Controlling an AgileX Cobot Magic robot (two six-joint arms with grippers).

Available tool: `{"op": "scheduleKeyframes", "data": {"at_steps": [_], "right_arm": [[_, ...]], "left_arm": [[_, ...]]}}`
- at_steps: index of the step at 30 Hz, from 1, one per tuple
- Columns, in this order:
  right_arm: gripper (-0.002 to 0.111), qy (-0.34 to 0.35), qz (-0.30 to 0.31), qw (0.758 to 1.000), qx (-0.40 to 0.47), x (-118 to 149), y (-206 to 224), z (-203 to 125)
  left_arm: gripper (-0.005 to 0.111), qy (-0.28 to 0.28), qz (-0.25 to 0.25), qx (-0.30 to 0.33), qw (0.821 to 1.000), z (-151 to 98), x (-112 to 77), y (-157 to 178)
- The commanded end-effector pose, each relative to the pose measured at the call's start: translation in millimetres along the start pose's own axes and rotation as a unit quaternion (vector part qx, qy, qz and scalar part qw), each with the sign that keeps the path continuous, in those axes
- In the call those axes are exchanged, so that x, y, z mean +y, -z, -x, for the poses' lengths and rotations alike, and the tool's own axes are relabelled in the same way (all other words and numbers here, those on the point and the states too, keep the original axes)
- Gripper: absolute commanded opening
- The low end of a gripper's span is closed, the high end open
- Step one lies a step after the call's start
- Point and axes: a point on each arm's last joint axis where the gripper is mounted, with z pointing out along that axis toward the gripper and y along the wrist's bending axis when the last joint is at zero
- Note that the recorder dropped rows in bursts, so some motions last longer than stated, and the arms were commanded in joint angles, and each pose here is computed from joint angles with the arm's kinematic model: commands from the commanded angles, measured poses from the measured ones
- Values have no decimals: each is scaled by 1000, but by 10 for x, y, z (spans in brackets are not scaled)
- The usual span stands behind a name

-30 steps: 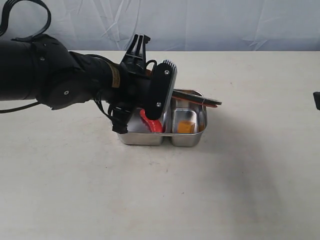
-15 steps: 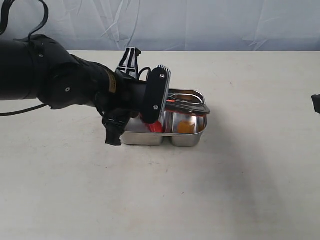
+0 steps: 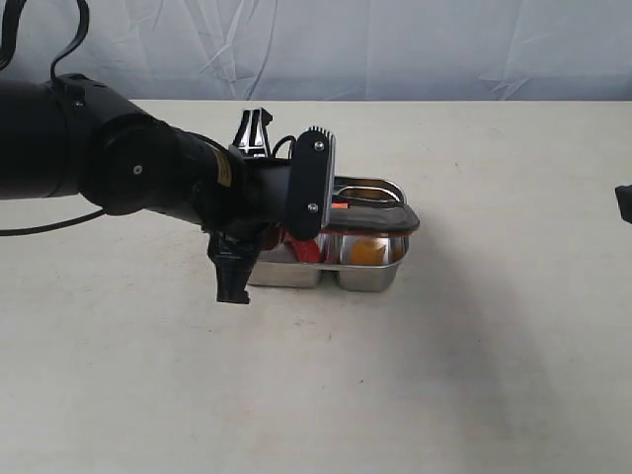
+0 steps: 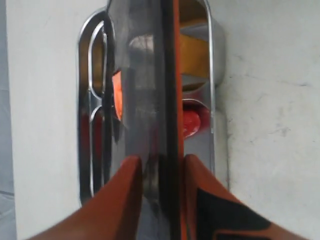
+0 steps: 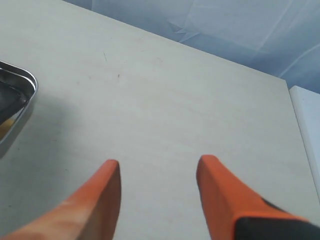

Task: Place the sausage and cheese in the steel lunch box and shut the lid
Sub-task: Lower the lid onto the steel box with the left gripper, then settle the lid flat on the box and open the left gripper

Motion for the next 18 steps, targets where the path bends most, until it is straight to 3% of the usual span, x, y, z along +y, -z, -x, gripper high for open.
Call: {"op": "scheduleKeyframes", "data": {"at_steps": [1, 9, 18], "right_arm": [[47, 1, -4, 1000, -5, -13, 5, -6], [47, 1, -4, 1000, -5, -13, 5, -6], [47, 1, -4, 1000, -5, -13, 5, -6]], "left_arm": [[42, 13, -18, 5, 1000, -6, -53, -16], [53, 13, -29, 11, 999, -16, -72, -15], [53, 14, -37, 15, 999, -24, -87, -14]]}}
